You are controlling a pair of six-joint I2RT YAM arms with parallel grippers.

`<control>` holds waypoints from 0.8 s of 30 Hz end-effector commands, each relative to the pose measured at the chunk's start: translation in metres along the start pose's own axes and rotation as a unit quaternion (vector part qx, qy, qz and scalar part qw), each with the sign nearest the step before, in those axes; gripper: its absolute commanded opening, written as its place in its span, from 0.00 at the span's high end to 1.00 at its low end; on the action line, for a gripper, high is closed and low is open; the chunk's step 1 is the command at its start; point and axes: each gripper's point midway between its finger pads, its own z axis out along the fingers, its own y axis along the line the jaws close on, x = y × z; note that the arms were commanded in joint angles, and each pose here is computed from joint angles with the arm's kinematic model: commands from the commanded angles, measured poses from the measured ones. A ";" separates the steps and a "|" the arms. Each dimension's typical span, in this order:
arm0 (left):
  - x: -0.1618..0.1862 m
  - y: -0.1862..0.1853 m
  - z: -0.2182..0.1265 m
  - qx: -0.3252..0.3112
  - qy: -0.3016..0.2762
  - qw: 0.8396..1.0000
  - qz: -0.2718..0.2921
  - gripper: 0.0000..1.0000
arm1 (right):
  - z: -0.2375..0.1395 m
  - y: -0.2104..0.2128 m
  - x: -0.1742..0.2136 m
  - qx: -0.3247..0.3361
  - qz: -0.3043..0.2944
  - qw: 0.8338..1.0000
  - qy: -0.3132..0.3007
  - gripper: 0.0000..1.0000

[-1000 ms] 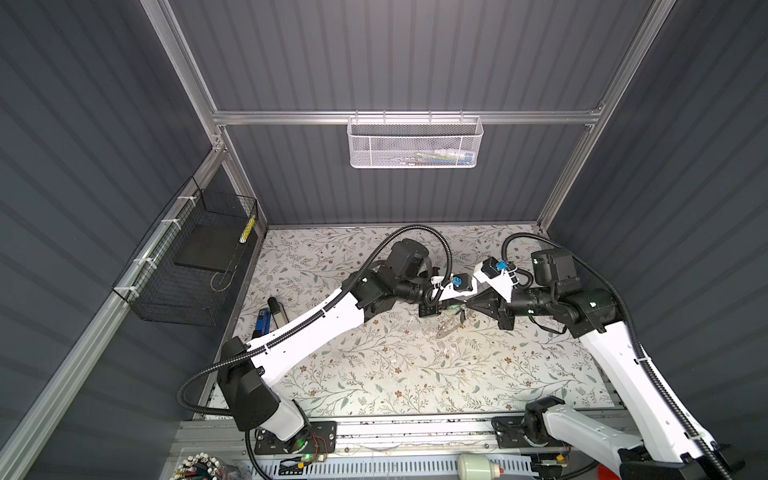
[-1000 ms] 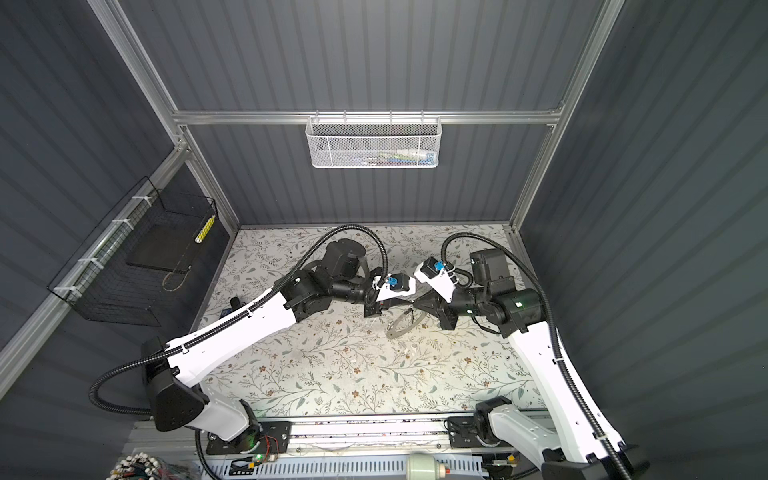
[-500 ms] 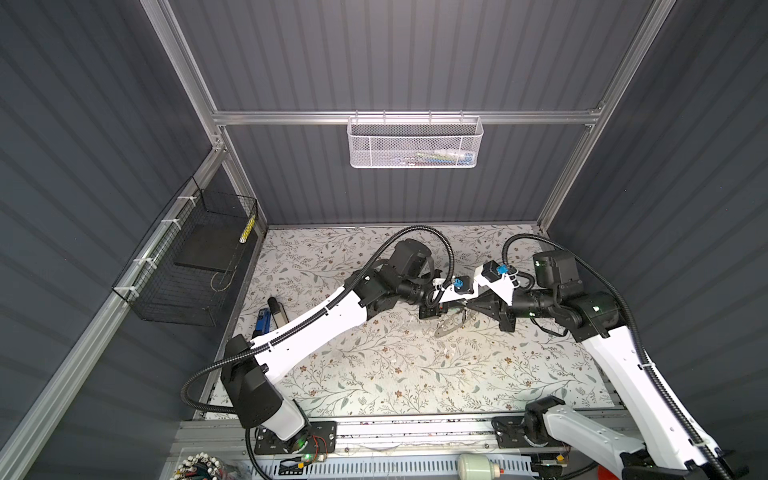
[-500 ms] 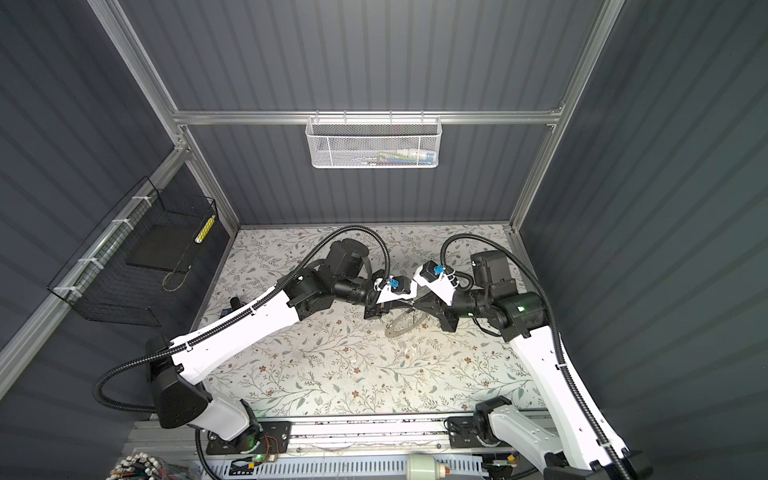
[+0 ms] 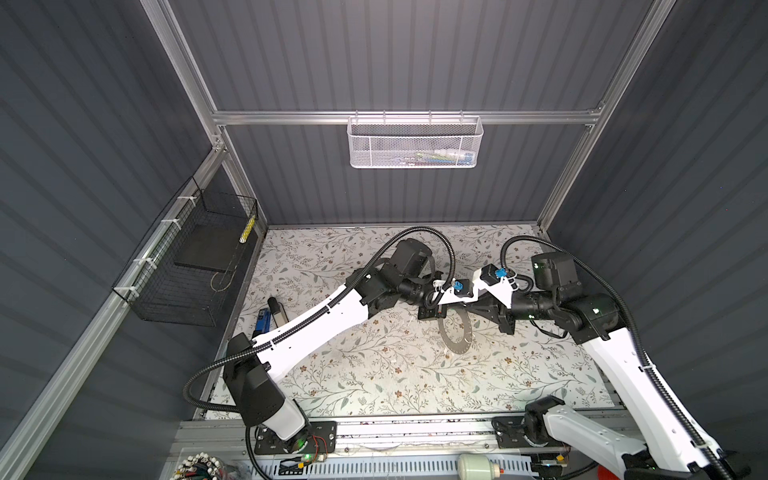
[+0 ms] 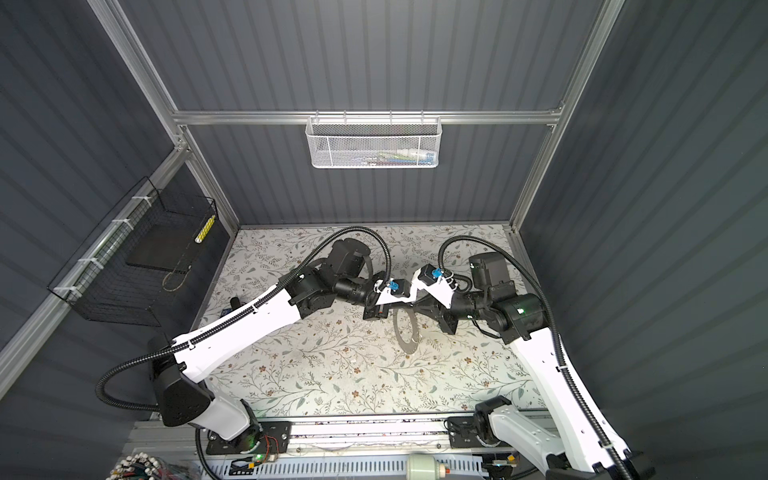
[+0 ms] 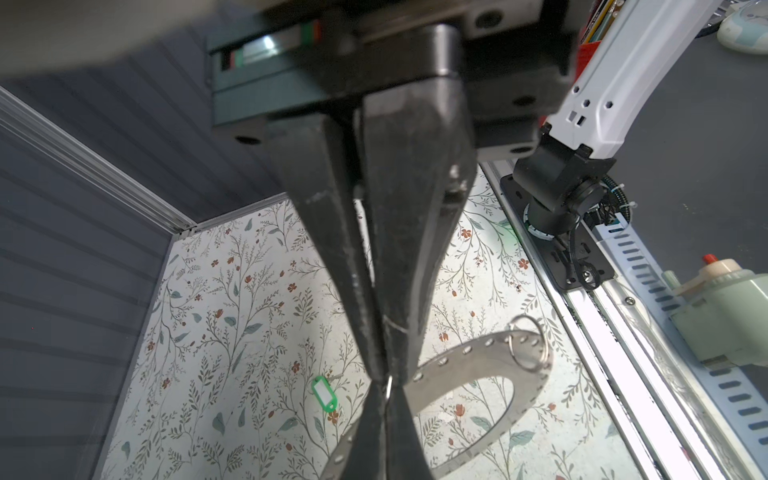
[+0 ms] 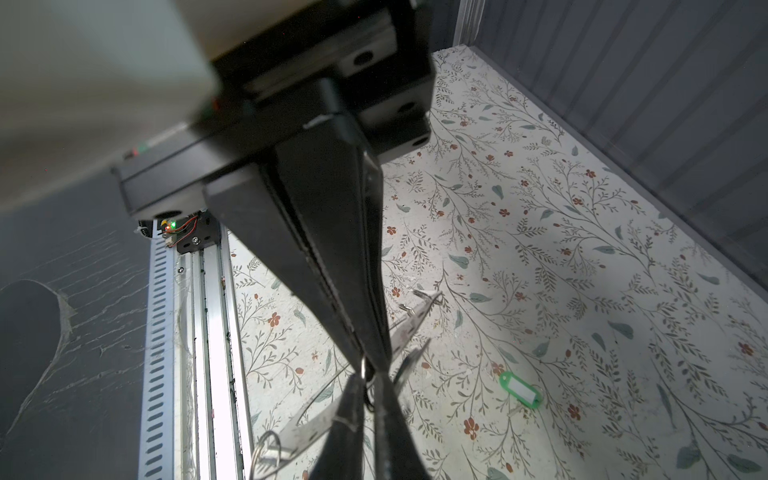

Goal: Put the keys on the keyring

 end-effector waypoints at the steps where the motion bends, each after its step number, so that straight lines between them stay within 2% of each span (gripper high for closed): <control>1: -0.012 -0.001 0.001 -0.002 -0.023 1.000 -0.015 1.00 | -0.003 -0.008 -0.011 0.036 -0.035 0.999 -0.017 0.78; 5: -0.019 0.010 -0.010 -0.036 -0.064 0.997 -0.039 1.00 | -0.013 -0.030 -0.008 0.121 -0.031 0.992 -0.021 0.62; 8: -0.017 0.015 -0.015 -0.056 -0.095 0.992 -0.062 1.00 | -0.022 -0.045 -0.005 0.184 -0.019 0.982 -0.025 0.57; 11: -0.022 0.021 -0.022 -0.076 -0.127 0.986 -0.075 1.00 | -0.029 -0.051 -0.003 0.217 -0.008 0.975 -0.038 0.52; 18: -0.037 0.042 -0.038 -0.116 -0.199 0.967 -0.108 1.00 | -0.019 -0.046 0.006 0.200 0.014 0.978 -0.056 0.48; 24: -0.049 0.056 -0.049 -0.140 -0.258 0.947 -0.133 1.00 | -0.014 -0.043 -0.010 0.177 -0.003 0.980 -0.095 0.48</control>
